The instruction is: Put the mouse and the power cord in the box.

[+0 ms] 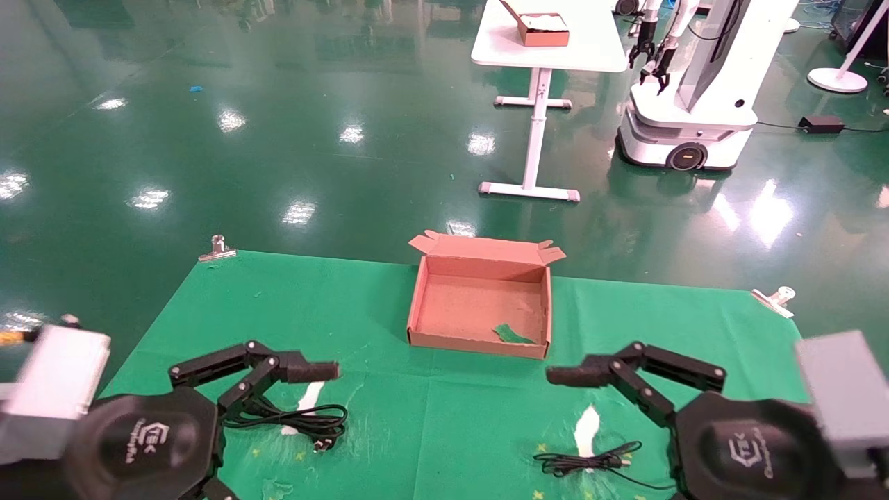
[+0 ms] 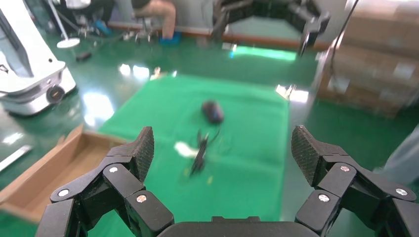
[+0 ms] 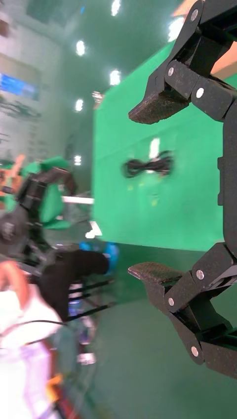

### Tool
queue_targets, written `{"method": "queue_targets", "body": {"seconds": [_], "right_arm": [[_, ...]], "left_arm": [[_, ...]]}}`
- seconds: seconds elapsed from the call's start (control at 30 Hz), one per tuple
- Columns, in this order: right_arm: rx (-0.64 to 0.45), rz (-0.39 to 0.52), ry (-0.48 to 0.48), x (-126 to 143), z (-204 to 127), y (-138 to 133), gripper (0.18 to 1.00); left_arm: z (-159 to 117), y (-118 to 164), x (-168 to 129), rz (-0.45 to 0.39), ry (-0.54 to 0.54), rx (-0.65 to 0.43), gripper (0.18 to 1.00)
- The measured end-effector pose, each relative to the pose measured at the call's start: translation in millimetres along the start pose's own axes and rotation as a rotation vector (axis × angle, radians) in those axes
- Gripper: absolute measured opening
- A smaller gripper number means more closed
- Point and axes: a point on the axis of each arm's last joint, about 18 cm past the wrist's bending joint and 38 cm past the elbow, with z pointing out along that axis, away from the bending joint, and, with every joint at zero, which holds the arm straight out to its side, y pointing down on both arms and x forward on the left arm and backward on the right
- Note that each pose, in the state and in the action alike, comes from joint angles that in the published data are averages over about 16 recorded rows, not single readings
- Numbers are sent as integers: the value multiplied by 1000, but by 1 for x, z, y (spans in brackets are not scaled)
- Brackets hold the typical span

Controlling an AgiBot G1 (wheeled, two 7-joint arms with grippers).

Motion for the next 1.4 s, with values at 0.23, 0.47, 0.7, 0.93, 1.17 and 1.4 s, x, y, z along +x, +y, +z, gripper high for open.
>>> {"method": "queue_targets", "body": {"seconds": [0.23, 0.47, 0.7, 0.93, 1.17, 1.4], "right_arm": [[-185, -62, 32, 23, -8, 43, 1001], [-430, -153, 58, 59, -13, 99, 1001], [-651, -289, 21, 94, -1, 144, 1001], [-763, -427, -51, 115, 23, 166, 1001], [-787, -502, -85, 123, 42, 175, 1001], [-788, -517, -91, 123, 48, 183, 1001]], "left_arm": [[7, 35, -27, 92, 13, -220, 1000], [19, 79, -68, 188, 37, -477, 1000], [32, 120, -109, 268, 26, -699, 1000], [40, 147, -139, 335, -23, -845, 1000], [45, 161, -151, 369, -50, -907, 1000], [44, 168, -152, 390, -42, -935, 1000]]}}
